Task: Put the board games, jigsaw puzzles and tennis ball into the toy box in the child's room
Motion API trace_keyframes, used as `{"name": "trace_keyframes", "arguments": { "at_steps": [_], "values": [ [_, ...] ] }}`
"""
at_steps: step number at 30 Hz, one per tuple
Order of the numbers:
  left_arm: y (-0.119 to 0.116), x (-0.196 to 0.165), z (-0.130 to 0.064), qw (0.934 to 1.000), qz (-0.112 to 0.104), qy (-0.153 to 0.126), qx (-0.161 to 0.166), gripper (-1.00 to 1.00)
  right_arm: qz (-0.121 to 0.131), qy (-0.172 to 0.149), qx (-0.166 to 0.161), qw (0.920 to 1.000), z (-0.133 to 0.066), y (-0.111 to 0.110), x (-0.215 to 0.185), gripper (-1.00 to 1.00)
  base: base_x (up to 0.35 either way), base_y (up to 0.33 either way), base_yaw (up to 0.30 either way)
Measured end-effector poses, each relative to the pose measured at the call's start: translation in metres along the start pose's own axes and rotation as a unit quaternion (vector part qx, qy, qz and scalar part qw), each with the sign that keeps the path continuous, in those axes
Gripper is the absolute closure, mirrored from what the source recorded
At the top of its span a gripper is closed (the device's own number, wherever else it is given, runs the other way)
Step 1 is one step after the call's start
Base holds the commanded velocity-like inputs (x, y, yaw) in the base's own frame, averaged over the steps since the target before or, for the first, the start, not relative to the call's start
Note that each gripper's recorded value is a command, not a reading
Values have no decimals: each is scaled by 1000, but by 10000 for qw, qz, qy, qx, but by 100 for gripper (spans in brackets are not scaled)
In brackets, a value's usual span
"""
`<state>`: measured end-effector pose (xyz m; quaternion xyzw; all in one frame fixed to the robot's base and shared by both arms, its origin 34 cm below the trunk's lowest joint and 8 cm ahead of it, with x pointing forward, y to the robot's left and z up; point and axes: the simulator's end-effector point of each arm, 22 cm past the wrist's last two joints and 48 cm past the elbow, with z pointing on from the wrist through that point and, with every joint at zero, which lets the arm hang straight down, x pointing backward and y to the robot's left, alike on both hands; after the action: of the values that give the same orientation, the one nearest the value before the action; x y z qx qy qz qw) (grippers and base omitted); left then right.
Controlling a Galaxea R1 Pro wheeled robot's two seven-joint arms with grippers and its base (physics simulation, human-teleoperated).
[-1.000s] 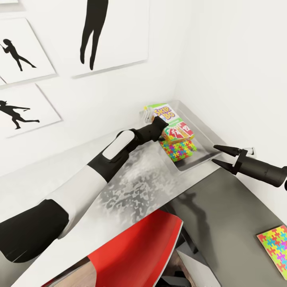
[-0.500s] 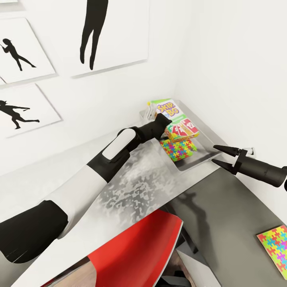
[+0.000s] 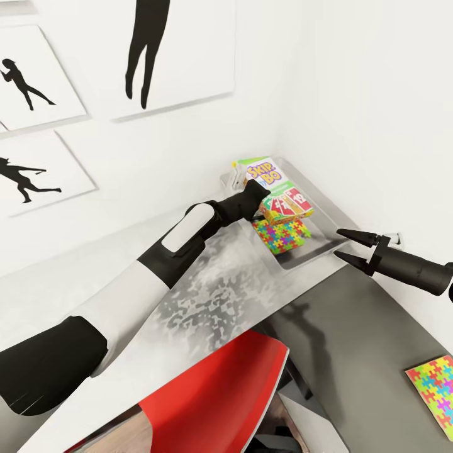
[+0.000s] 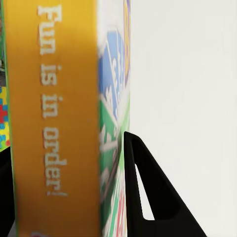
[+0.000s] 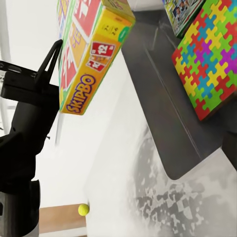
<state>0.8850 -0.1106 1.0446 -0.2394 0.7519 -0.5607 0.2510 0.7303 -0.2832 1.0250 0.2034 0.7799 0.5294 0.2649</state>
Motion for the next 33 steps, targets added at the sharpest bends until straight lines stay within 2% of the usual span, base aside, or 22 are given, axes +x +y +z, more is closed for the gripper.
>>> {"name": "trace_keyframes", "arguments": {
  "at_steps": [16,33],
  "values": [
    [28,5,7,9998,-55,52,-184,100,95,50,72,9999,5,-15,3,-100,0,0,0],
    [30,5,7,9998,-60,11,-199,100,103,46,76,9999,5,-16,3,-100,0,0,0]
  ]
}}
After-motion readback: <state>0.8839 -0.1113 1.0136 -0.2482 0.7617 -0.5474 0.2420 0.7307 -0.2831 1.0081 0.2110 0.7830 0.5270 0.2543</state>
